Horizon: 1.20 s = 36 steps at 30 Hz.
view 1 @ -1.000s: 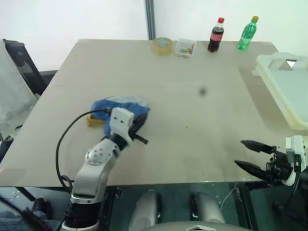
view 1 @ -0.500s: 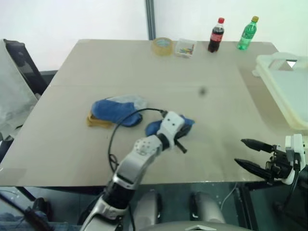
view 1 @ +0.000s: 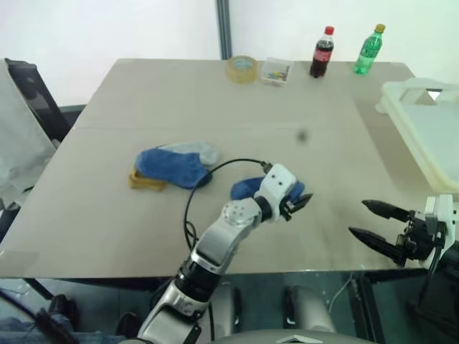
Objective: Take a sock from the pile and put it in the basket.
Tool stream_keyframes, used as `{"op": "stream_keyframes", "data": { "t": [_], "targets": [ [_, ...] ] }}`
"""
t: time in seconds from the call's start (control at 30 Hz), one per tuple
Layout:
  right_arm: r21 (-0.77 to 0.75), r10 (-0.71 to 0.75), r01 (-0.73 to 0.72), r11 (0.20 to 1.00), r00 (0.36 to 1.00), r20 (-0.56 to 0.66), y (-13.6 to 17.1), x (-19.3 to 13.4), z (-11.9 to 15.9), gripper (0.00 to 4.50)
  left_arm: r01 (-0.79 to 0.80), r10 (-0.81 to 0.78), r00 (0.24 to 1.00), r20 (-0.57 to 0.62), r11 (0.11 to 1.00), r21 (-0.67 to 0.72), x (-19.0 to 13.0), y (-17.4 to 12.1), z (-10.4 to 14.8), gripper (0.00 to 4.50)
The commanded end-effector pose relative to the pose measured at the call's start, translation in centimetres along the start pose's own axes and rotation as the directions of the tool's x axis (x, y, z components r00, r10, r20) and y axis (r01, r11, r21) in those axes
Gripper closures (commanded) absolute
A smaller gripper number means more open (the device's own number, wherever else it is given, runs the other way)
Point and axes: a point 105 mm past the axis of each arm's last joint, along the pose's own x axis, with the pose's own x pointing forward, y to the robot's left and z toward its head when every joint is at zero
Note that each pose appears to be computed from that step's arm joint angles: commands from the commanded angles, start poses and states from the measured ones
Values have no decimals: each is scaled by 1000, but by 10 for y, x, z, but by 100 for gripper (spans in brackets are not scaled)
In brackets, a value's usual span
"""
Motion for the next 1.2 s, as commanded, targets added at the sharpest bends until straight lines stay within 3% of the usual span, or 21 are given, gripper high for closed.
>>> {"op": "stream_keyframes", "data": {
  "t": [0.03, 0.23, 0.37, 0.5, 0.6, 0.67, 0.73, 0.77, 0.8, 0.93, 1.2],
  "targets": [
    [-20, -8, 7, 1000, 999, -37, -6, 16, -1, 40, 63, -59, 982, 178, 998, -18, -32, 9, 43, 184],
    [10, -44, 46, 999, 994, -102, -20, 56, -10, 40, -100, 100, 988, 120, 995, -10, -65, 64, 34, 184],
    [108, -65, 83, 991, 985, -162, -26, 85, -19, 40, -185, 184, 981, 68, 983, 7, -81, 91, 22, 184],
    [175, -103, 139, 975, 975, -199, -32, 108, -28, 40, -224, 226, 974, -9, 971, 82, -86, 101, 3, 184],
    [260, -98, 154, 953, 972, -216, -30, 116, -34, 40, -192, 195, 980, -27, 977, 92, -84, 91, -6, 184],
    [296, -86, 146, 944, 974, -208, -27, 121, -34, 96, -176, 180, 983, -33, 980, 97, -83, 86, -11, 156],
    [311, -77, 138, 940, 977, -201, -25, 123, -33, 174, -171, 175, 984, -31, 980, 98, -83, 83, -12, 156],
    [316, -77, 136, 939, 978, -193, -25, 124, -32, 238, -170, 174, 984, -30, 981, 98, -82, 82, -12, 156],
    [320, -77, 135, 938, 979, -188, -25, 124, -31, 261, -170, 173, 984, -29, 981, 98, -82, 81, -12, 156],
    [323, -86, 143, 936, 979, -185, -27, 127, -30, 444, -169, 173, 985, -31, 980, 101, -82, 81, -15, 156],
    [320, -105, 162, 933, 977, -188, -27, 116, -31, 444, -136, 139, 990, -27, 985, 105, -77, 73, -16, 156]
  ]
}}
